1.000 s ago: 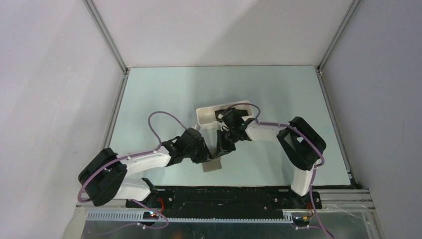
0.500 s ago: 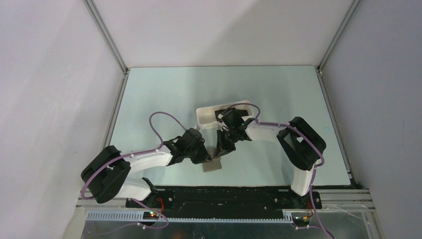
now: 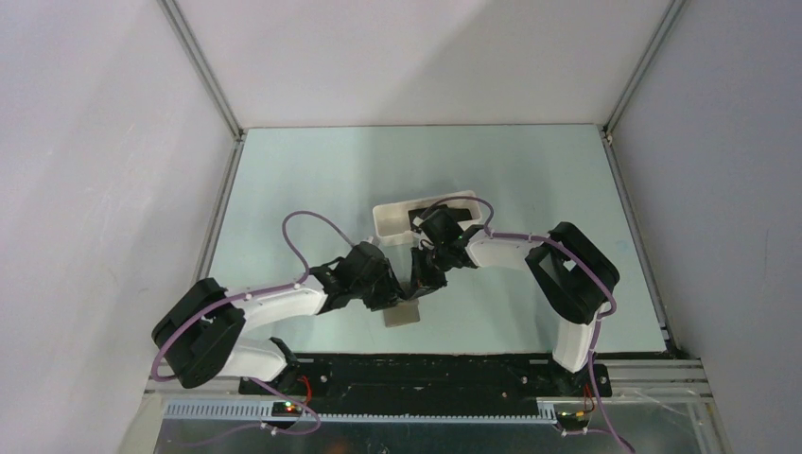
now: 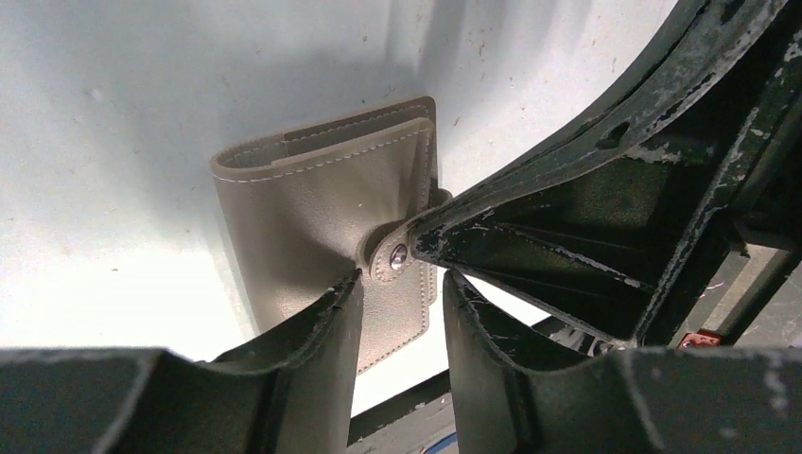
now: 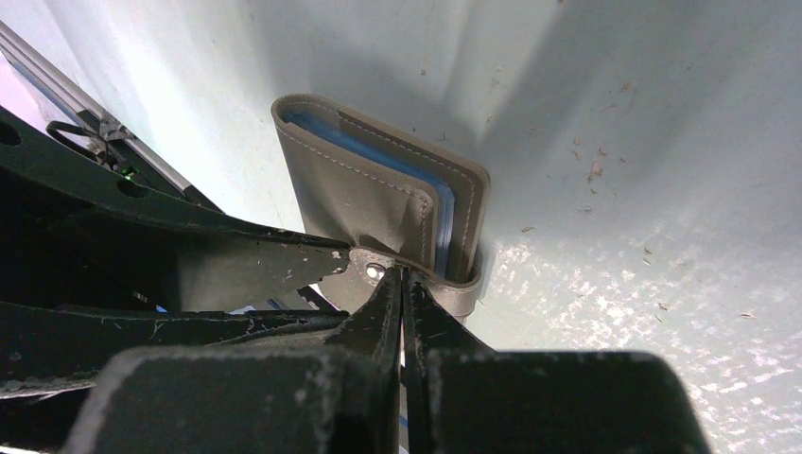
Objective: Put the credit cards into the card holder
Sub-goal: Close the card holder at the center of the board.
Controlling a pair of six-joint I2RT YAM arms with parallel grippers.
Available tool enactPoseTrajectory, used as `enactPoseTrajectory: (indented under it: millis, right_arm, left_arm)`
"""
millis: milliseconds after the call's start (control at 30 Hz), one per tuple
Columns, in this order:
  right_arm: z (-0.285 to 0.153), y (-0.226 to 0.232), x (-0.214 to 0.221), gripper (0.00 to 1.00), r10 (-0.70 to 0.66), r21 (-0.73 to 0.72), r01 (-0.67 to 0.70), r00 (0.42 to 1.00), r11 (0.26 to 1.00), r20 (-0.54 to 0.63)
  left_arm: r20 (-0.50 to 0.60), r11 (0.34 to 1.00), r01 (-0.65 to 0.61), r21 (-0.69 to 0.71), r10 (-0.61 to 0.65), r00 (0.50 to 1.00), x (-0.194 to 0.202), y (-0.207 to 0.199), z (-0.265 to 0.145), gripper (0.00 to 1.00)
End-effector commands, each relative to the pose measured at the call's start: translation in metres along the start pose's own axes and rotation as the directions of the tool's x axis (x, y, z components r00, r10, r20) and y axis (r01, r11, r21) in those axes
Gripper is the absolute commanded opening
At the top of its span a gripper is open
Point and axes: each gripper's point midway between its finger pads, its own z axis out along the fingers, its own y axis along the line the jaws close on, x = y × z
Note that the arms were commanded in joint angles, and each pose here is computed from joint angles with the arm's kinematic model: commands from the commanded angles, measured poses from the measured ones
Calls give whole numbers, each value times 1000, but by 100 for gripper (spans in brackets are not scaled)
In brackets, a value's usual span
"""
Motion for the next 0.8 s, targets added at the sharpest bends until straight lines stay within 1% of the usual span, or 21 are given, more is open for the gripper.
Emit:
enactPoseTrajectory:
  millis: [0,100,267,300,400,433,467,500,533,567,767]
  right_arm:
    - [9,-9,9,0,-11,38,12,1000,999,-28]
    - [9,-8,10,0,-12,36,13,999,999,-31]
    - [10,-7,10,0,-10,30,11,999,999,-33]
    - [10,-7,10,0,-10,30,11,999,999,-34]
    - [10,-7,10,0,-10,28,11,999,1000,-34]
    - [9,-6,10,0,-10,26,11,999,1000,-32]
    - [9,-6,10,0,-9,26,10,999,1000,-32]
    - [9,-5,9,0,-10,23,11,1000,1000,-30]
    - [8,-4,9,0,-9,18,9,1000,1000,-27]
    - [7,-2,8,0,-11,13,11,1000,1000,-25]
    - [1,4,4,0,-12,-4,12,1000,1000,-7]
  left_arm:
    - [33,998,5,-60,-3,999,-10,9,1,43]
    - [26,998,-1,-66,3,1000,-9,10,3,42]
    - [-1,998,-14,-61,13,1000,-7,5,7,31]
    - [-7,998,-15,-64,14,1000,-6,6,8,26]
    - [-4,998,-16,-62,16,1000,-7,6,7,16]
    - [3,998,-15,-60,15,1000,-8,6,6,11]
    - [5,998,-13,-61,14,1000,-8,6,6,9]
    - [13,998,-12,-59,13,1000,-9,6,5,4]
    - [14,998,-13,-60,14,1000,-9,6,5,2]
    - [18,998,-13,-59,14,1000,-10,7,4,0]
    - [33,999,-27,-44,29,999,-12,2,0,0]
